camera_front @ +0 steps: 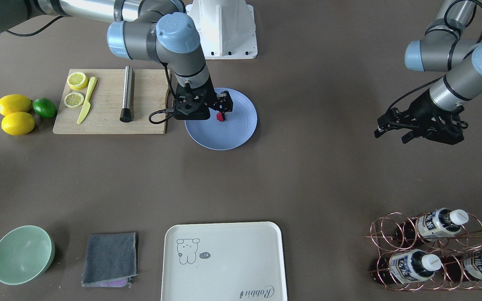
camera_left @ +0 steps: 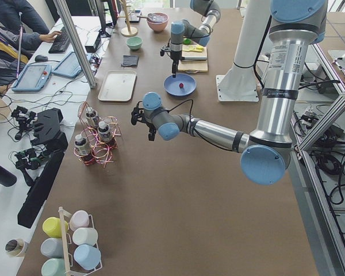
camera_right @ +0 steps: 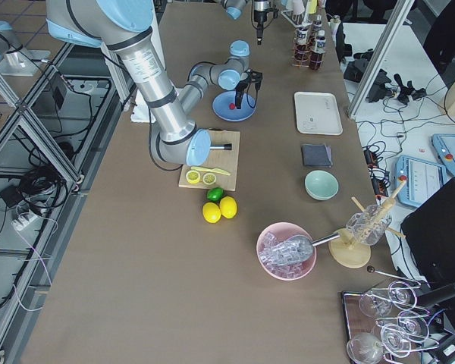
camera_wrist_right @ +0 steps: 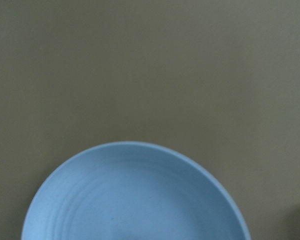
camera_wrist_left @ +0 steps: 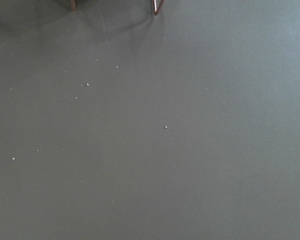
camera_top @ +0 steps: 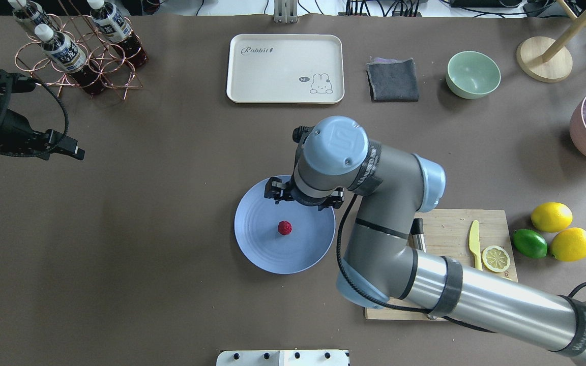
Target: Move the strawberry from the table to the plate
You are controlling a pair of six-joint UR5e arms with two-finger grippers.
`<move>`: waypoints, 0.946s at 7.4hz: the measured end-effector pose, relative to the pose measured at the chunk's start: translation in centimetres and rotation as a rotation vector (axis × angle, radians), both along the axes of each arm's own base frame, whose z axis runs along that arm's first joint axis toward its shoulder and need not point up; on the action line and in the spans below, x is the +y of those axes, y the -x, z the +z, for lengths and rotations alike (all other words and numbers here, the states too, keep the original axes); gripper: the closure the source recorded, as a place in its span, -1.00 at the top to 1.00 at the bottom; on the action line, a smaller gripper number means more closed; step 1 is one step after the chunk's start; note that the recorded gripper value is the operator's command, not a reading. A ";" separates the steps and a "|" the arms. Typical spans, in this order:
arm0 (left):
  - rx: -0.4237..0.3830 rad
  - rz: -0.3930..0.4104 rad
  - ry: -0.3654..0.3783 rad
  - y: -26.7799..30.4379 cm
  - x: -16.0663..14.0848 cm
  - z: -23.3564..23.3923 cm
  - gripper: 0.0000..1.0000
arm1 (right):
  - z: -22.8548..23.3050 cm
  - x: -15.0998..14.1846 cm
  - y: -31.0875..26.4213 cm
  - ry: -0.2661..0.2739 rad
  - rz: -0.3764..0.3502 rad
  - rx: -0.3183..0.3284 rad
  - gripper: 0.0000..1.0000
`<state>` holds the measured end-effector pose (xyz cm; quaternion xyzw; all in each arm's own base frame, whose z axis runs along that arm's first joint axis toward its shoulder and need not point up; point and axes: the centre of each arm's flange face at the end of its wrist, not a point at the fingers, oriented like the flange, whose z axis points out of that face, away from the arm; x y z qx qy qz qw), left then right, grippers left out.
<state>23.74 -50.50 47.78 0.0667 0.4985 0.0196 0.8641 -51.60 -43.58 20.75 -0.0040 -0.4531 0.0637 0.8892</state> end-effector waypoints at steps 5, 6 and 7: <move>-0.041 0.024 -0.011 8.6 -0.1 2.8 0.93 | 19.0 -12.7 -29.9 -0.190 -0.186 0.118 1.00; -0.081 0.041 -0.031 11.6 -0.5 3.2 0.93 | 23.4 -14.3 -35.3 -0.221 -0.234 0.155 1.00; -0.125 0.060 -0.050 15.1 -0.9 4.0 0.93 | 27.9 -15.5 -40.5 -0.242 -0.276 0.183 1.00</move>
